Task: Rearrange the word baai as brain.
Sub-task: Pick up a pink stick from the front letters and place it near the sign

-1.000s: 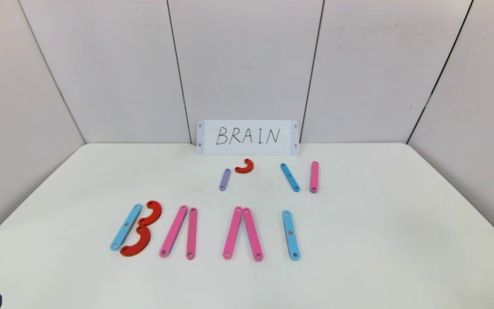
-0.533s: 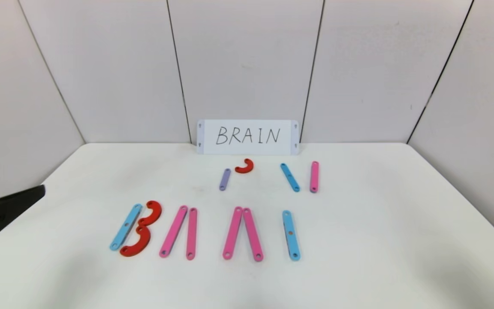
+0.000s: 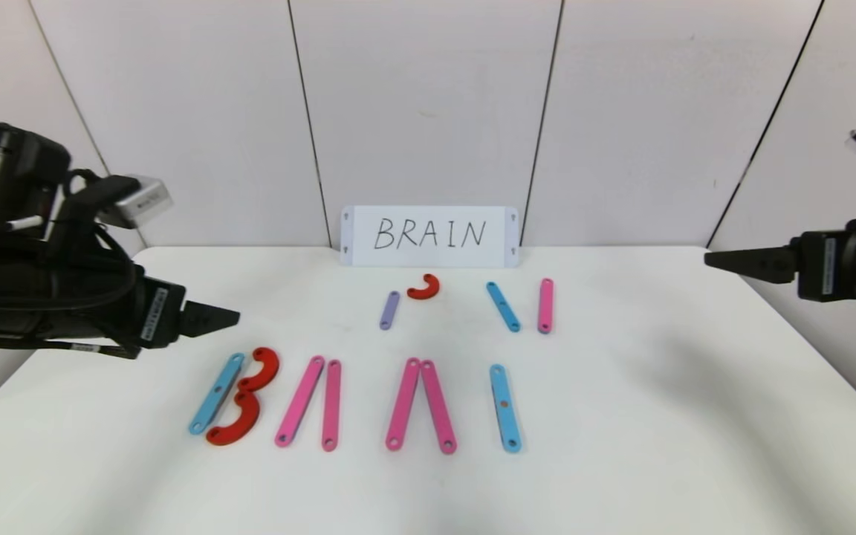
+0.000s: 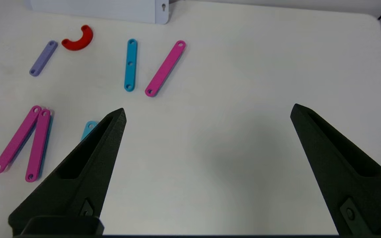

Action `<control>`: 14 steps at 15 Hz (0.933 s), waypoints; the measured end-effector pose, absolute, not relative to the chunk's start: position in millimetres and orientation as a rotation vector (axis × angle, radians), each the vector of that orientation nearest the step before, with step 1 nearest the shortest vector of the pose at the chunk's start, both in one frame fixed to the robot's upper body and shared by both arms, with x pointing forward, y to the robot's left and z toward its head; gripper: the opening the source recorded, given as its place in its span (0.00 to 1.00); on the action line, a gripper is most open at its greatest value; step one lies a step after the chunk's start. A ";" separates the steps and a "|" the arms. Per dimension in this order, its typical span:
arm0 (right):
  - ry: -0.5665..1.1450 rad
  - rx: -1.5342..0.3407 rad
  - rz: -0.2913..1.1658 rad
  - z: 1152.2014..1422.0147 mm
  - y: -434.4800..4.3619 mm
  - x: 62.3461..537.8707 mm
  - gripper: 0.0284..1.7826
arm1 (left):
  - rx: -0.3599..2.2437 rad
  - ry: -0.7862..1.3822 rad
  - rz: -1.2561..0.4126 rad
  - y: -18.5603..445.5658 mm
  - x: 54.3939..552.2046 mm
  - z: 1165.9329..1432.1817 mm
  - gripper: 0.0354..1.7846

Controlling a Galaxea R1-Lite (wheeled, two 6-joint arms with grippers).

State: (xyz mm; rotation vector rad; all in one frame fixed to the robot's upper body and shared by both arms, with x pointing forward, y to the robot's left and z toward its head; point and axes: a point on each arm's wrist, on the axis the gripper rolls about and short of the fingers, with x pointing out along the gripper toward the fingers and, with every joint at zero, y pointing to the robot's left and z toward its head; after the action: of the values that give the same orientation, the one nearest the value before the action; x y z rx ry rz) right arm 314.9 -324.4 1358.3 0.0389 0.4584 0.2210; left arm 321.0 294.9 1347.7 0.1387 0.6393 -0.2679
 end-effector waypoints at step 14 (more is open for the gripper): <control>0.626 0.048 0.290 1316.5 -312.2 354.9 0.98 | 0.282 1.000 -0.375 232.4 361.4 1252.7 0.97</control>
State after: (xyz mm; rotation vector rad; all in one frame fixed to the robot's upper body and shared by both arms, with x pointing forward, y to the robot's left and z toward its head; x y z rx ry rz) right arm 354.9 -312.2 1316.5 0.0483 0.6255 0.2901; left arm 361.4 232.4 1252.7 0.2817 0.9998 -0.3751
